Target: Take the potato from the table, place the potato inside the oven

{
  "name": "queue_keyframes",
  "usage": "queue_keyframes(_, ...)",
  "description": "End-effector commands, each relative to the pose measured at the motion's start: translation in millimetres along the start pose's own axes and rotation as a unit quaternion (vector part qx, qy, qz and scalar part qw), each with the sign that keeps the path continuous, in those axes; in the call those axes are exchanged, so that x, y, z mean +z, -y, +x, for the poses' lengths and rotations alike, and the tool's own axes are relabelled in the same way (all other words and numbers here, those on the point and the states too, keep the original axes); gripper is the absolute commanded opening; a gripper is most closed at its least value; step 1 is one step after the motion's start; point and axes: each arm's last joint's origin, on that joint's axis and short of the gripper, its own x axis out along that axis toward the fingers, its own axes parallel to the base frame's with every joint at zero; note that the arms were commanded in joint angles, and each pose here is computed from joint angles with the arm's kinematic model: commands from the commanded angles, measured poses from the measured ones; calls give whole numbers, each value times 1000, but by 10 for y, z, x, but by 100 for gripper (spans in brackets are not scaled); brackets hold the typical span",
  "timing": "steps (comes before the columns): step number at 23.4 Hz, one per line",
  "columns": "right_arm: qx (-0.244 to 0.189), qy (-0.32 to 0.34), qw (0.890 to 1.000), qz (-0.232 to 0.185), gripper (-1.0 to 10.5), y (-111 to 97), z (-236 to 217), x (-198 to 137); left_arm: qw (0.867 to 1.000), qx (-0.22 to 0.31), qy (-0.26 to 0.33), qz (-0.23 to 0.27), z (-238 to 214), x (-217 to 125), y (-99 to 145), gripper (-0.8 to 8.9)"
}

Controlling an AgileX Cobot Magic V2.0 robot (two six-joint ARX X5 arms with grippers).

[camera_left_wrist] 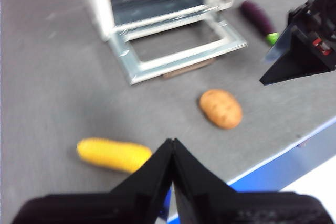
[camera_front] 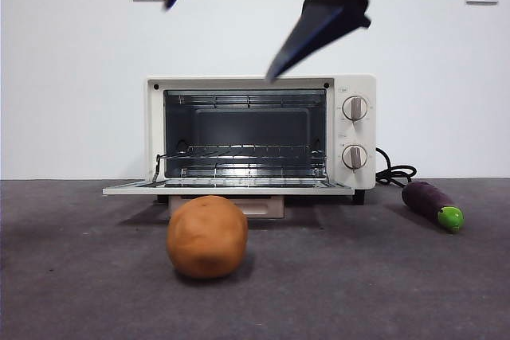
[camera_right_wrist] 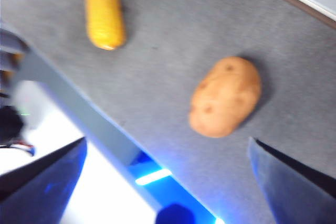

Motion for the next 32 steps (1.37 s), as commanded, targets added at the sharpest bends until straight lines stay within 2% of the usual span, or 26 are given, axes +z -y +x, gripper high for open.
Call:
queue_keyframes(1,-34,-36,999,-5,614,-9,212,112,1000,2,3,-26,20,-171,-35,-6)
queue_keyframes(6,-71,-100,992,11,613,77,736,242,999,23,8,-26,65,-401,-88,-6)
queue_keyframes(13,-101,-156,982,35,602,210,1291,212,999,25,-1,-23,113,-422,-84,-6)
queue_keyframes(20,-105,-149,982,41,589,166,1463,202,999,25,-1,-21,113,-422,-84,-6)
queue_keyframes(24,-109,-169,978,47,387,158,1570,147,1000,25,-2,-8,113,-423,-84,-5)
queue_keyframes(25,-110,-168,979,44,292,135,1574,141,1000,25,-2,-8,113,-423,-84,-6)
queue_keyframes(27,-107,-168,979,40,-29,113,1576,140,1000,25,-2,-8,113,-423,-84,-6)
queue_keyframes(32,-126,-206,970,31,-5,2,1353,180,1000,25,-2,-6,114,-422,-83,-6)
